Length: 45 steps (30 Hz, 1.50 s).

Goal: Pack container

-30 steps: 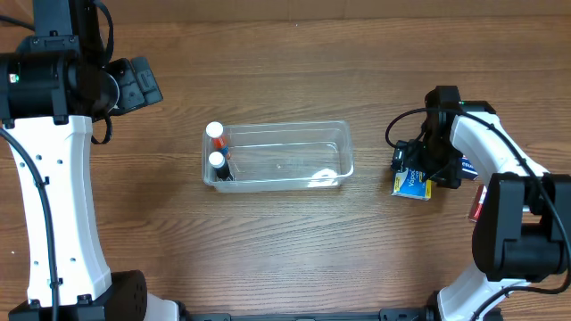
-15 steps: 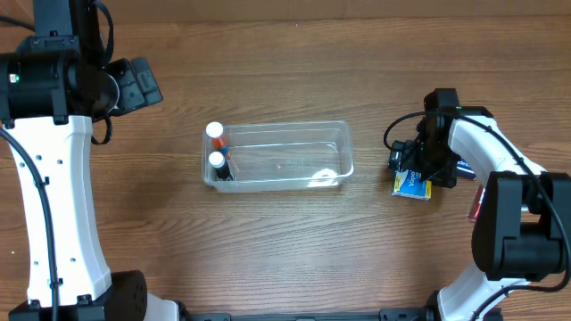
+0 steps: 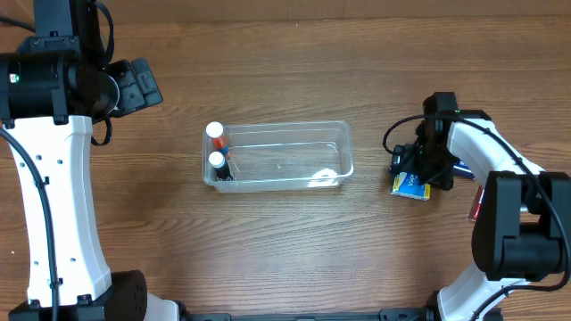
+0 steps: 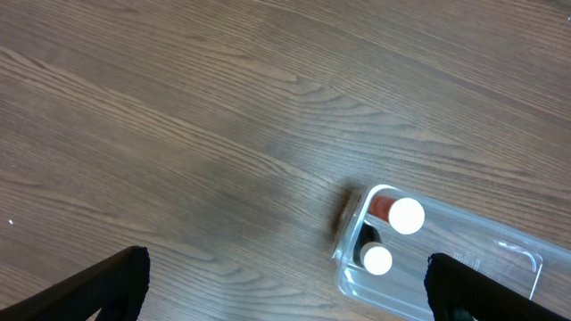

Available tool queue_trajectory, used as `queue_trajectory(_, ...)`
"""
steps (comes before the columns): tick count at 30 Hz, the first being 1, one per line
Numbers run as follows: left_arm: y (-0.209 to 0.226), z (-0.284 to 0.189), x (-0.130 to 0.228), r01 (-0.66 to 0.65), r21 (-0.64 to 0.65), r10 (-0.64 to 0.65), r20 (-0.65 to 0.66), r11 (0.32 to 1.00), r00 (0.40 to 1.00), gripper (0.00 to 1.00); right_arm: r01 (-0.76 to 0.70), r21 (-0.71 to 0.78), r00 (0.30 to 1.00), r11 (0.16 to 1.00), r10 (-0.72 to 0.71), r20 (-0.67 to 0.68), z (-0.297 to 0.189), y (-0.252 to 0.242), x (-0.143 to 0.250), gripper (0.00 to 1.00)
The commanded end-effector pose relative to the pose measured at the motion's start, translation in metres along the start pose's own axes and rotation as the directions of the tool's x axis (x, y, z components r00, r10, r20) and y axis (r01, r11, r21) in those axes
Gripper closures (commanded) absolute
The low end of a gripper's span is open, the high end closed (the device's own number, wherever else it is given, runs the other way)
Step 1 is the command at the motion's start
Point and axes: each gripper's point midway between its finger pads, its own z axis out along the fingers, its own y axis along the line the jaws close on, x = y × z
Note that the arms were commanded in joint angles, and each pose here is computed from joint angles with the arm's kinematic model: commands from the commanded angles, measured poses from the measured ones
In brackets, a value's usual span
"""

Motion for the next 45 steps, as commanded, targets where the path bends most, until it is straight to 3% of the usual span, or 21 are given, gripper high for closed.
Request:
queue_trajectory(1,0.002,0.003,0.0,0.008,-0.013,-0.008,-0.004,1.0,1.0,0.0,0.002,0.0,1.0,1.0,-0.002,-0.006,0.005,-0.001,0.003,0.14)
queue_trajectory(4,0.002,0.003,0.0,0.008,-0.013,-0.008,-0.004,1.0,1.0,0.0,0.003,-0.002,1.0,1.0,-0.003,0.003,0.005,-0.001,0.001,0.28)
queue_trajectory(8,0.002,0.003,0.0,0.005,-0.013,-0.005,-0.004,1.0,1.0,0.0,-0.001,-0.007,1.0,1.0,0.001,0.02,-0.008,0.003,-0.009,0.3)
queue_trajectory(12,0.002,0.003,-0.001,0.005,-0.013,-0.005,-0.003,1.0,1.0,0.0,0.023,-0.021,0.998,1.0,-0.021,0.067,-0.07,0.02,-0.027,0.3)
queue_trajectory(14,0.002,0.003,0.0,0.005,-0.013,-0.005,-0.004,1.0,1.0,0.0,0.099,-0.047,0.98,0.994,-0.09,0.178,-0.124,0.05,-0.033,0.3)
queue_trajectory(19,0.002,0.003,0.0,0.005,-0.013,-0.005,-0.004,1.0,1.0,0.0,0.319,-0.12,0.878,0.94,-0.245,0.412,-0.201,0.138,0.004,0.3)
queue_trajectory(25,0.003,0.003,0.0,0.005,-0.013,-0.005,-0.004,1.0,1.0,0.0,0.414,-0.111,0.877,0.904,-0.362,0.317,-0.137,0.2,0.042,0.3)
queue_trajectory(30,0.002,0.003,0.0,0.005,-0.013,-0.005,-0.004,1.0,1.0,0.0,0.405,-0.065,0.9,0.912,-0.386,0.201,-0.078,0.199,0.042,0.3)
queue_trajectory(37,0.003,0.003,0.0,0.005,-0.013,-0.005,-0.005,1.0,1.0,0.0,0.405,-0.073,0.897,0.912,-0.38,0.225,-0.065,0.205,0.032,0.28)
queue_trajectory(42,0.003,0.003,0.0,0.005,-0.013,-0.005,-0.004,1.0,1.0,0.0,0.405,-0.073,0.897,0.912,-0.38,0.225,-0.065,0.205,0.032,0.08)
queue_trajectory(45,0.003,0.003,0.0,0.005,-0.013,-0.005,-0.005,1.0,1.0,0.0,0.405,-0.072,0.896,0.912,-0.38,0.23,-0.065,0.205,0.031,0.08)
